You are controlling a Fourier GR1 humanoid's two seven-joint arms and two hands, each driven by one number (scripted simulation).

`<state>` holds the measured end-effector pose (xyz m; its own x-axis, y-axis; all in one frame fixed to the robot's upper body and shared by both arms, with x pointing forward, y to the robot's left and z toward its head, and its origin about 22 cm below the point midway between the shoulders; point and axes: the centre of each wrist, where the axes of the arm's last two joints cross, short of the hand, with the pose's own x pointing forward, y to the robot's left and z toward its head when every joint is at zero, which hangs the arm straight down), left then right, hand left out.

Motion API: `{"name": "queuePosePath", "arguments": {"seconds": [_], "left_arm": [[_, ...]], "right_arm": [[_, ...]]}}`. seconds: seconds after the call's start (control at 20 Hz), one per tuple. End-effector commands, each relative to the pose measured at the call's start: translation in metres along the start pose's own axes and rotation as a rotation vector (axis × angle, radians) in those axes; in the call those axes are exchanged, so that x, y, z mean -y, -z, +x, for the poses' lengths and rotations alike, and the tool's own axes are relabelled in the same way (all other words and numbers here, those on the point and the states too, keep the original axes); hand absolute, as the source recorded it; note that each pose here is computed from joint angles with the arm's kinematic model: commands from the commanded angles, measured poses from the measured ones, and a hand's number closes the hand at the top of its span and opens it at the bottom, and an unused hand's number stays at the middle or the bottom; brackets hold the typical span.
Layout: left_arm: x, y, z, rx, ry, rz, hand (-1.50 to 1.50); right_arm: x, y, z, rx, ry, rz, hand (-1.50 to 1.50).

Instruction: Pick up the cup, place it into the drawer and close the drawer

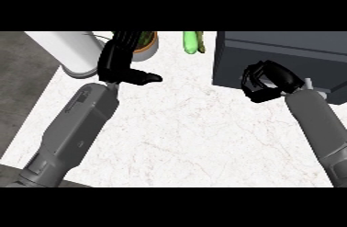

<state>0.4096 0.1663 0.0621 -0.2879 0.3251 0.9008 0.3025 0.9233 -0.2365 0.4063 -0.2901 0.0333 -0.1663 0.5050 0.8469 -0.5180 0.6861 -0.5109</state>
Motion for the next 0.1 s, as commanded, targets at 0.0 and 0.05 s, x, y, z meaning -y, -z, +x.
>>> {"name": "queuePosePath", "arguments": {"seconds": [0.0, 0.05], "left_arm": [[0.0022, -0.0045, -0.0044, -0.005, -0.01, -0.004, -1.5], [-0.0046, -0.0068, -0.0033, -0.011, -0.004, -0.011, -1.5]], "right_arm": [[0.0837, -0.0011, 0.0612, 0.019, -0.145, -0.263, 1.5], [0.0842, -0.0028, 0.06, 0.024, -0.138, -0.257, 1.5]]}}
